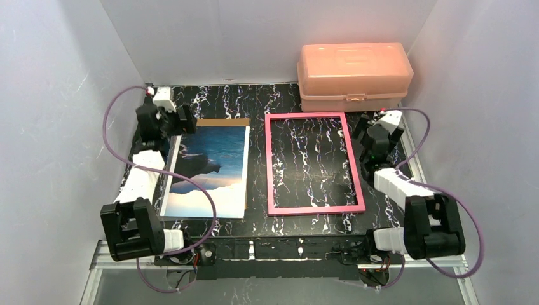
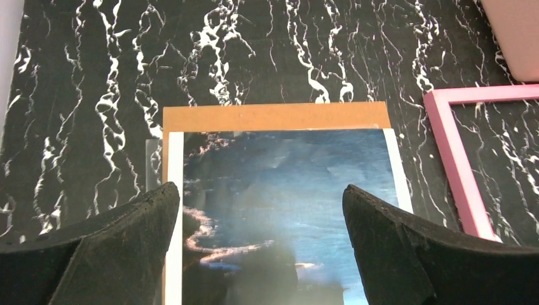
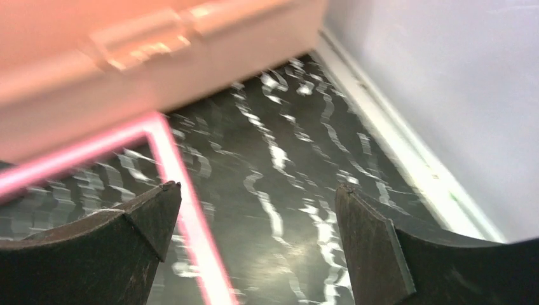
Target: Put the photo into the frame
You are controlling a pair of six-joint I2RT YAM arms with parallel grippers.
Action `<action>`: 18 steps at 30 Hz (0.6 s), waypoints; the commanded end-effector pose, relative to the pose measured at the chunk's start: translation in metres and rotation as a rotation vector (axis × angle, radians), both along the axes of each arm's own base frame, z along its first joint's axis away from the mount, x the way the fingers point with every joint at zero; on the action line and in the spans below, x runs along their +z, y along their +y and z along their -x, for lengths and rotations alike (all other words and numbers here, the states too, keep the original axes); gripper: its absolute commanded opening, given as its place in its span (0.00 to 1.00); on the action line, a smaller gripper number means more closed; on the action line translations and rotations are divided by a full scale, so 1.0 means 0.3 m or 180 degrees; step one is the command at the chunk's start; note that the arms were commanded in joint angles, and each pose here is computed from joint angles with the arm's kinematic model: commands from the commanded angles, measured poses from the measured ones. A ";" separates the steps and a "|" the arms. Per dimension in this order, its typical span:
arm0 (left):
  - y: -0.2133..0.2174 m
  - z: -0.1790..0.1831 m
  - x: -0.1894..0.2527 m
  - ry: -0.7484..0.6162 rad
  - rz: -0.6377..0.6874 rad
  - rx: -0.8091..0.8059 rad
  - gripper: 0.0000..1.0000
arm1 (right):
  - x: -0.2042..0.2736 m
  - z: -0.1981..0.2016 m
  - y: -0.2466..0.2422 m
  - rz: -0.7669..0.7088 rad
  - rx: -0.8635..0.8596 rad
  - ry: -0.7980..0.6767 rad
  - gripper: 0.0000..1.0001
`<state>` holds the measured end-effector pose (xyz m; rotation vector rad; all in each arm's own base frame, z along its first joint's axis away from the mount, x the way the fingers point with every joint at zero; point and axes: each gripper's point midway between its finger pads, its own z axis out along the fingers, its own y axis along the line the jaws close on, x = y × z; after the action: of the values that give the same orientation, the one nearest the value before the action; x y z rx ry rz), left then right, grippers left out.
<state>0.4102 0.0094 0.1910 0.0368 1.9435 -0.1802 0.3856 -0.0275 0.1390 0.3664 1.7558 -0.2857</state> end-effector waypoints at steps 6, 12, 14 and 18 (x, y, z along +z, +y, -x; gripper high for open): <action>0.060 0.124 0.064 0.1313 0.0584 0.0117 0.98 | 0.116 -0.046 0.427 -0.1790 0.1397 0.0469 0.99; 0.096 0.174 0.042 0.1867 0.0676 0.0176 0.99 | 0.031 0.088 0.783 -0.0596 0.1613 0.1243 0.99; 0.111 0.199 0.027 0.1983 0.0556 0.0177 0.98 | 0.001 0.129 0.896 -0.0466 0.1746 0.1381 0.99; 0.130 0.252 0.013 0.2056 0.0376 0.0221 0.98 | -0.080 0.202 1.104 -0.0135 0.2001 0.1645 0.99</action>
<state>0.3675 0.0517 0.1895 -0.2291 2.4919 -0.3244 0.3389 0.2910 0.1377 -0.1921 2.2054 0.3142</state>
